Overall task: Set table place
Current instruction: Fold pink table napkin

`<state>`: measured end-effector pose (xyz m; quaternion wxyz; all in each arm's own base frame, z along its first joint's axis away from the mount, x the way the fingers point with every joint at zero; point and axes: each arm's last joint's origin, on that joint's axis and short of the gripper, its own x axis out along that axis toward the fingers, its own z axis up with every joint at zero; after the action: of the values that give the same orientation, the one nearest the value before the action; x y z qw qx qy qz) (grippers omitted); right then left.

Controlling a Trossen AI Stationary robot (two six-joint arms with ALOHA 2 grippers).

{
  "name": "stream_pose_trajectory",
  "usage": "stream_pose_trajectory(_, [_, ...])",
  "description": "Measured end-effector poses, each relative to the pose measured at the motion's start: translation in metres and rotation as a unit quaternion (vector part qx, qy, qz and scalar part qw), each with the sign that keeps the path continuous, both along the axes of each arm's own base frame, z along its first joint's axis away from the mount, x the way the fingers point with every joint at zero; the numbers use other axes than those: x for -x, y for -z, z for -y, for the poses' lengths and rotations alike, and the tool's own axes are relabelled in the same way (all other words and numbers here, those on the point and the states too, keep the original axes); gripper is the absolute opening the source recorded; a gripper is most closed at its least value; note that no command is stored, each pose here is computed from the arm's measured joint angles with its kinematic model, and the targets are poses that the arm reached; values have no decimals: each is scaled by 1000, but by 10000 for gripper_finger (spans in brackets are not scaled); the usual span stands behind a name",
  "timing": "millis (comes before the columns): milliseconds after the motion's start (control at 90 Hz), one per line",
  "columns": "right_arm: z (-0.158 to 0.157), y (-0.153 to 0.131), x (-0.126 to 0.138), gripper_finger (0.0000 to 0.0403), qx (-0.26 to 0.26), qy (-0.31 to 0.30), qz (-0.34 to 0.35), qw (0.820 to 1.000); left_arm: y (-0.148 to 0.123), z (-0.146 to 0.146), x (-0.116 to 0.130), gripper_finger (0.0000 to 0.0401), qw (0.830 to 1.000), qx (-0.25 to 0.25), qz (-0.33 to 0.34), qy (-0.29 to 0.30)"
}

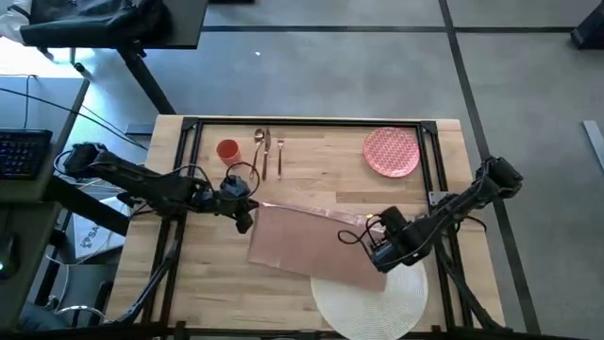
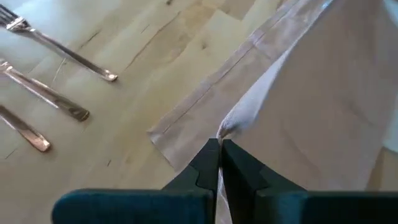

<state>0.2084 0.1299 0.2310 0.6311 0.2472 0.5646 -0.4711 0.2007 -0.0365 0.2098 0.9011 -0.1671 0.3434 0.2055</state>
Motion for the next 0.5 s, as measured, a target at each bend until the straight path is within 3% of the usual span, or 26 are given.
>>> stream_pose_trajectory(356, [13,26,-4,2,-20,2,-4,1000,18,-1,-13,0,999,-18,-36,-17])
stream_pose_trajectory(500, [12,26,-5,9,-21,1,2,1000,18,2,-26,11,999,-12,-8,44])
